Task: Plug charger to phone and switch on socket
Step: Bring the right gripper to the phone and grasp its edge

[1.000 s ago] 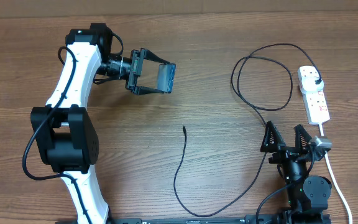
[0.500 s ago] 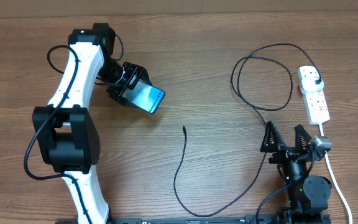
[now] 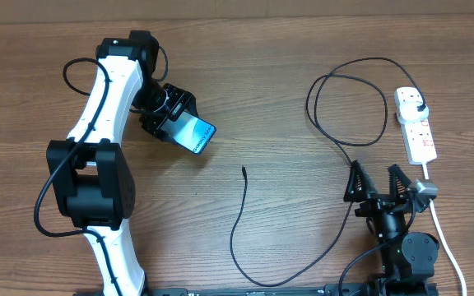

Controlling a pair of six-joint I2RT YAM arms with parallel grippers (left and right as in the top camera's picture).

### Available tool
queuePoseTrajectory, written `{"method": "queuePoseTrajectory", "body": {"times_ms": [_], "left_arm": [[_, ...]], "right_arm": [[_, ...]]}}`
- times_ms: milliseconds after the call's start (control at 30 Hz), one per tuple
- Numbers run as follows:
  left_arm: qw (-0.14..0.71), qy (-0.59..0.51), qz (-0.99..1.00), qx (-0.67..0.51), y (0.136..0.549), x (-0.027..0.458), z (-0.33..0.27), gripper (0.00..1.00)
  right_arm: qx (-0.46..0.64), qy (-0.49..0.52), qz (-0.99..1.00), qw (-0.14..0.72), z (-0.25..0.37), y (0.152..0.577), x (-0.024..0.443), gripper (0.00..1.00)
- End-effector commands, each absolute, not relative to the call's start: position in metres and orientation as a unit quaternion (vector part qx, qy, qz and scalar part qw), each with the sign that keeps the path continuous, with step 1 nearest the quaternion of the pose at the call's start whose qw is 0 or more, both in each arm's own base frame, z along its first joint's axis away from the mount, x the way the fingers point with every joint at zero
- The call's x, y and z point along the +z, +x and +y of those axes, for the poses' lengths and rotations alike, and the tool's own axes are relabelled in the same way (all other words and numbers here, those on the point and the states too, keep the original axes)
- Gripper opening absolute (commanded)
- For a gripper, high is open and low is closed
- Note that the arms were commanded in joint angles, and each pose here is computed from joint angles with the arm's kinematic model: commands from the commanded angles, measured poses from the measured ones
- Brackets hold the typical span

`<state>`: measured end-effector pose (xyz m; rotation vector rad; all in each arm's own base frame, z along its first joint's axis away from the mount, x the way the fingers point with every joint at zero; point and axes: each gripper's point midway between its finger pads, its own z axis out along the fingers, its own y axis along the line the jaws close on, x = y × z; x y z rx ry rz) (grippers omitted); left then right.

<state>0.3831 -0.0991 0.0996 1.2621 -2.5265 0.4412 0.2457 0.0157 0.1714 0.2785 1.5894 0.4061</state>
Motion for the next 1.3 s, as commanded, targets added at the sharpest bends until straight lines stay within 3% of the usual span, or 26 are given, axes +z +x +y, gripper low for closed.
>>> {"method": "queuePoseTrajectory", "body": {"times_ms": [0, 267, 400, 533, 667, 833, 933, 1067, 1267], "left_arm": [[0.111, 0.419, -0.885, 0.170, 0.388, 0.122, -0.102, 0.04], [0.112, 0.418, -0.885, 0.171, 0.388, 0.123, -0.102, 0.04], [0.112, 0.419, -0.885, 0.171, 0.388, 0.123, -0.102, 0.04], [0.112, 0.419, -0.885, 0.171, 0.388, 0.123, -0.102, 0.04], [0.112, 0.419, -0.885, 0.172, 0.388, 0.123, -0.102, 0.05], [0.114, 0.432, -0.878, 0.170, 0.388, 0.123, -0.102, 0.04], [0.118, 0.452, -0.868, 0.168, 0.388, 0.123, -0.102, 0.05], [0.125, 0.490, -0.847, 0.164, 0.389, 0.123, -0.103, 0.04], [0.135, 0.520, -0.828, 0.159, 0.386, 0.123, -0.119, 0.04]], "right_arm": [[0.210, 0.094, 0.707, 0.669, 0.030, 0.242, 0.180, 1.00], [0.160, 0.129, 0.729, 0.653, 0.012, 0.214, 0.255, 1.00], [0.161, 0.130, 0.771, 0.602, 0.017, 0.226, 0.270, 1.00], [0.203, 0.108, 0.819, 0.526, 0.039, 0.255, 0.263, 1.00], [0.303, 0.090, 0.861, 0.398, 0.079, 0.292, 0.247, 1.00], [0.524, -0.038, 0.808, 0.267, 0.152, 0.318, 0.254, 1.00], [0.596, -0.021, 0.779, 0.194, 0.165, 0.330, 0.245, 1.00], [0.602, 0.043, 0.790, 0.108, 0.180, 0.341, 0.205, 1.00], [0.512, 0.110, 0.847, 0.096, 0.223, 0.345, 0.161, 1.00]]}}
